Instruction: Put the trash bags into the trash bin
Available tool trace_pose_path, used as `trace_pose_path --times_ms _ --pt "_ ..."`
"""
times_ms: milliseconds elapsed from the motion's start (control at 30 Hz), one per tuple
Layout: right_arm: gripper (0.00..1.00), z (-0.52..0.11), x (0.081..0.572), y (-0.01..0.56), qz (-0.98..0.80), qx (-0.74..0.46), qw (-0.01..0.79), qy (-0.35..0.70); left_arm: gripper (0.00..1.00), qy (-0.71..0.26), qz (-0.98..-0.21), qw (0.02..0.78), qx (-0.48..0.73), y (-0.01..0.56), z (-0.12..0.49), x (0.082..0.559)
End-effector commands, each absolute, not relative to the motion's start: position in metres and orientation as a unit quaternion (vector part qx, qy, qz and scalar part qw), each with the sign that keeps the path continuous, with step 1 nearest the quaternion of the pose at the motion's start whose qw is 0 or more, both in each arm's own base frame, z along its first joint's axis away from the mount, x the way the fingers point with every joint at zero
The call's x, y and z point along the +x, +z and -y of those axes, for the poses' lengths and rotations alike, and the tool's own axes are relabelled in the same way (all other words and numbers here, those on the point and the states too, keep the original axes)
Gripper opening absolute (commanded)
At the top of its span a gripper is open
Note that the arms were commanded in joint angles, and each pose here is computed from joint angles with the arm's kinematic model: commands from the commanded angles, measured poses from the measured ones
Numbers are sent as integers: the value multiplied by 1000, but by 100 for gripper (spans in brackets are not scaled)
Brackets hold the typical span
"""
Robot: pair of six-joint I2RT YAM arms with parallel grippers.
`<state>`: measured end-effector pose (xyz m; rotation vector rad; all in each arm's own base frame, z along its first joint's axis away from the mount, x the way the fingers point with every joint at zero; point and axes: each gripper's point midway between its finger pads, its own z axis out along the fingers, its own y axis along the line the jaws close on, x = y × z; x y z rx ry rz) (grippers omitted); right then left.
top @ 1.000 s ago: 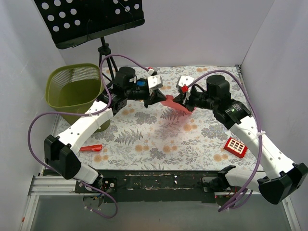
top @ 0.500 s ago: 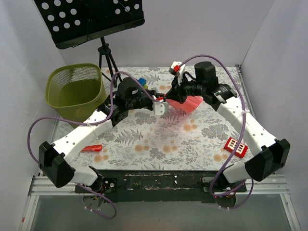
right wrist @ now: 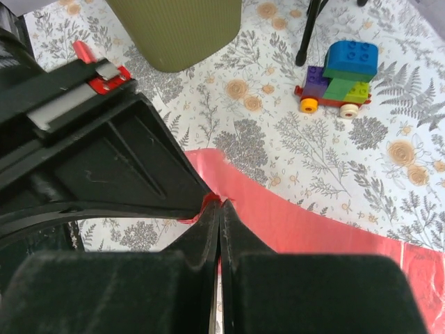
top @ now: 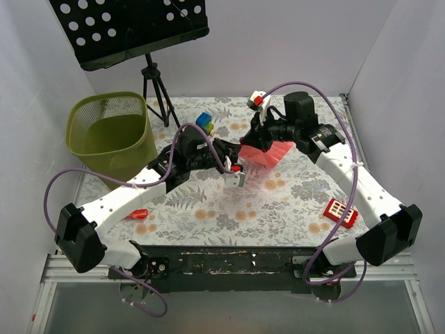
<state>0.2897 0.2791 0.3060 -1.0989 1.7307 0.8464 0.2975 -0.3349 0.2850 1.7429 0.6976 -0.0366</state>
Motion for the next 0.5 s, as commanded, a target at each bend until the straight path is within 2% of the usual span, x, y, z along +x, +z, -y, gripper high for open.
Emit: trace_pose_path --times_ms 0,233,267,300,467 --pt "1 -278 286 292 -703 -441 436 348 0 22 -245 651 718 340 332 288" --pt "1 -281 270 316 -679 -453 457 353 0 27 -272 629 727 313 336 303" --pt "99 -299 223 342 -644 -442 386 491 0 25 -273 619 736 304 335 302" --pt "2 -298 232 346 -599 -495 436 453 0 21 -272 613 741 298 335 299" --pt "1 -287 265 332 -645 -460 466 395 0 19 -253 604 755 291 329 285"
